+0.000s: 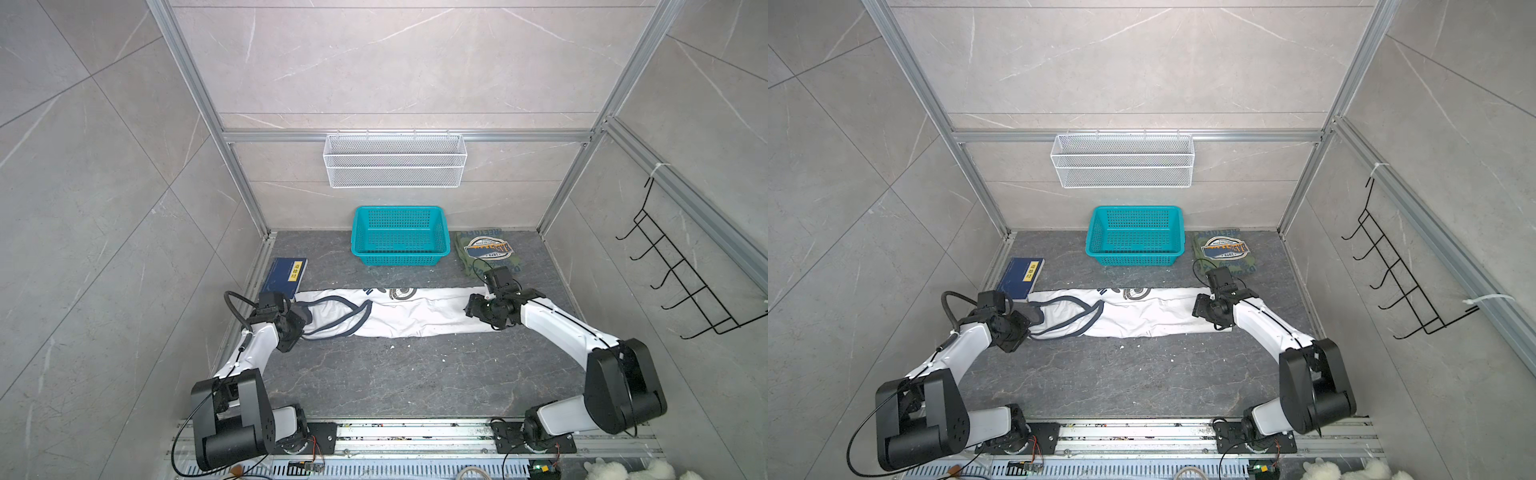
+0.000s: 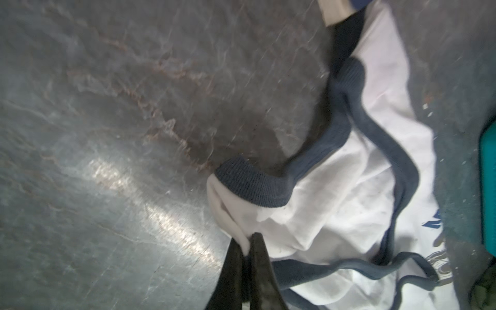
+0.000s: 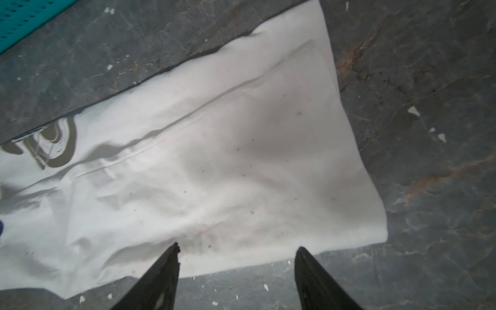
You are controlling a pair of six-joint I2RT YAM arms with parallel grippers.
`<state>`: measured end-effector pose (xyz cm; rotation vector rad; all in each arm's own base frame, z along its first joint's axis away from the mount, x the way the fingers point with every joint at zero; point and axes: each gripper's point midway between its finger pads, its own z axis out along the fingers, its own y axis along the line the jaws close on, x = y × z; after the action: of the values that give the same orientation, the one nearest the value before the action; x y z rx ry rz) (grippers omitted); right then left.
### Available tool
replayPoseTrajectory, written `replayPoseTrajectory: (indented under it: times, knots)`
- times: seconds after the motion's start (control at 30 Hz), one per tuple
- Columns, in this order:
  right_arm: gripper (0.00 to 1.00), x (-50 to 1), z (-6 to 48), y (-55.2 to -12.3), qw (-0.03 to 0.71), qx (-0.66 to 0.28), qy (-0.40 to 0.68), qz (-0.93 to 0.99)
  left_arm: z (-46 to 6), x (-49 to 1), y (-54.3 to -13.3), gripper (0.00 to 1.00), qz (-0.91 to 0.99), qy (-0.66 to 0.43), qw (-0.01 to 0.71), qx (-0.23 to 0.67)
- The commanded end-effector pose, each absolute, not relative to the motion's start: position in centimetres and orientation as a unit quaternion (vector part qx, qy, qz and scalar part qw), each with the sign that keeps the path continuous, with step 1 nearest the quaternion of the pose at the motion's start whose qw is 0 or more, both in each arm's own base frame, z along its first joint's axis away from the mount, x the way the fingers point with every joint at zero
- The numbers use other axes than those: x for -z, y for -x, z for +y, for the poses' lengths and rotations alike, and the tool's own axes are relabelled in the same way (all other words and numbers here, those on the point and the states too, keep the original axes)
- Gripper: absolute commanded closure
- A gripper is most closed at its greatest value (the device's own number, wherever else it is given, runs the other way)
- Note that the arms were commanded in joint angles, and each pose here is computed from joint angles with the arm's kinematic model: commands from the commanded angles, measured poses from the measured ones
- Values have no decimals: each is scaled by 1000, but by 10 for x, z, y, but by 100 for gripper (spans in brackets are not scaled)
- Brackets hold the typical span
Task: Fold and stack tank tops
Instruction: Smooth out the tank top at the center of the table.
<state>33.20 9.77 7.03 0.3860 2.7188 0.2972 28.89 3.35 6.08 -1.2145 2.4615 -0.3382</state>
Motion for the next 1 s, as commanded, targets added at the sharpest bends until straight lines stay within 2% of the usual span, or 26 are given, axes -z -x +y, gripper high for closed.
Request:
replayPoseTrajectory:
  times: [0.0,0.3,0.6,0.73,0.83,0.97]
  knots:
    - [31,-56,104,-347,171,-108,-131,971,41,-76,-305,100,866,444,197,121]
    - [33,-11,81,-358,125,-78,-174,974,73,-75,-314,100,839,500,173,132]
    - [33,-8,69,-354,128,-66,-188,972,78,-37,-317,100,815,538,125,176]
    - [33,-18,68,-354,140,-67,-182,971,77,-34,-319,86,816,536,121,180]
    - [33,-39,69,-357,167,-74,-168,969,86,-52,-312,62,822,530,147,151]
    - [29,-71,65,-362,195,-74,-161,965,93,-98,-299,45,829,507,216,95]
